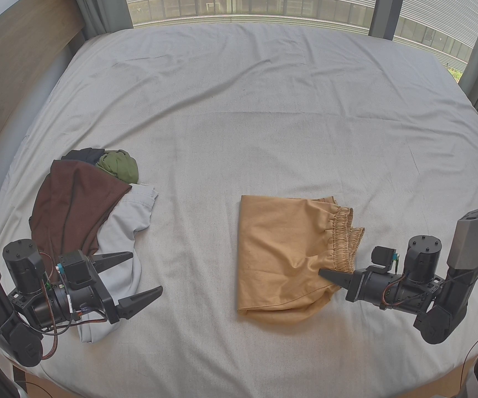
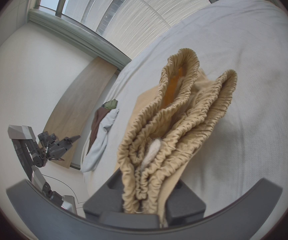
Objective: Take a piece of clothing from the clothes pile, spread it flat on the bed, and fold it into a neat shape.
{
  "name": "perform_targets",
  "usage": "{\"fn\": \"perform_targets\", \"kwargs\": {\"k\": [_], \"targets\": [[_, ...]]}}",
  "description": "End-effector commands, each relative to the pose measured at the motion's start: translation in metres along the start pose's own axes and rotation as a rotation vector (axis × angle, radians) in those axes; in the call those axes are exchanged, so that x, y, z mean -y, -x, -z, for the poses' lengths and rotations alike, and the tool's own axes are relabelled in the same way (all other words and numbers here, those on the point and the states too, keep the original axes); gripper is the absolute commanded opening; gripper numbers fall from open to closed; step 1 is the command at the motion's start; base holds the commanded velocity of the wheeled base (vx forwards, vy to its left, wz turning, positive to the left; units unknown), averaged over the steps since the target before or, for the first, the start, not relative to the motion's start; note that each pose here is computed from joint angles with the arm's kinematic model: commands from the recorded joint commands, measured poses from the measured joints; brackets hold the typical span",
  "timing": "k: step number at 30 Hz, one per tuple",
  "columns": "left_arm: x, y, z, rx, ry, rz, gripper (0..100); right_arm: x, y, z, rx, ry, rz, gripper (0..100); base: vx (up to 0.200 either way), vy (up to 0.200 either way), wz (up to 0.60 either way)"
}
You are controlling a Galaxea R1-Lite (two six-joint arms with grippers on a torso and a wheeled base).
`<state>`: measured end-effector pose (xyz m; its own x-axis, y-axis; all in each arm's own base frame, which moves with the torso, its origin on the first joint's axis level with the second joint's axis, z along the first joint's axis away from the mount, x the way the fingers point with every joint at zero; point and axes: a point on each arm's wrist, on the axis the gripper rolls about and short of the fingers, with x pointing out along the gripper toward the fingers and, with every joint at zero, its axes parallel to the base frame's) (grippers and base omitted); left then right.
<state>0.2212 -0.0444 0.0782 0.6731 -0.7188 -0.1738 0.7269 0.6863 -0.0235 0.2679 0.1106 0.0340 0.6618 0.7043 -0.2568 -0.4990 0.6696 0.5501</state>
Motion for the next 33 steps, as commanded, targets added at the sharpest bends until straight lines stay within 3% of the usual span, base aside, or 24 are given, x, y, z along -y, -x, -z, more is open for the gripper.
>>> {"fn": "perform_targets", "kwargs": {"k": [1,13,17,26,33], "targets": [[-0.001,0.000,-0.001,0.006,-0.003,-0.001,100,-0.019,0.002,-0.012,0.043,0.026,-0.062,0,0.000,0.000,0.00],[0.000,-0.001,0.000,0.000,-0.001,0.004,100,-0.056,0.007,-0.035,0.135,0.073,-0.180,0,0.000,0.000,0.00],[0.001,-0.001,0.001,-0.005,0.003,0.005,100,-0.080,0.005,-0.056,0.211,0.068,-0.269,0,0.000,0.000,0.00],[0.002,-0.001,0.002,-0.008,0.004,0.008,100,-0.091,-0.003,-0.070,0.244,0.087,-0.309,0,0.000,0.000,0.00],[0.007,-0.004,0.006,-0.027,0.012,0.031,100,-0.102,-0.011,-0.099,0.304,0.111,-0.337,0,0.000,0.000,0.00]]}}
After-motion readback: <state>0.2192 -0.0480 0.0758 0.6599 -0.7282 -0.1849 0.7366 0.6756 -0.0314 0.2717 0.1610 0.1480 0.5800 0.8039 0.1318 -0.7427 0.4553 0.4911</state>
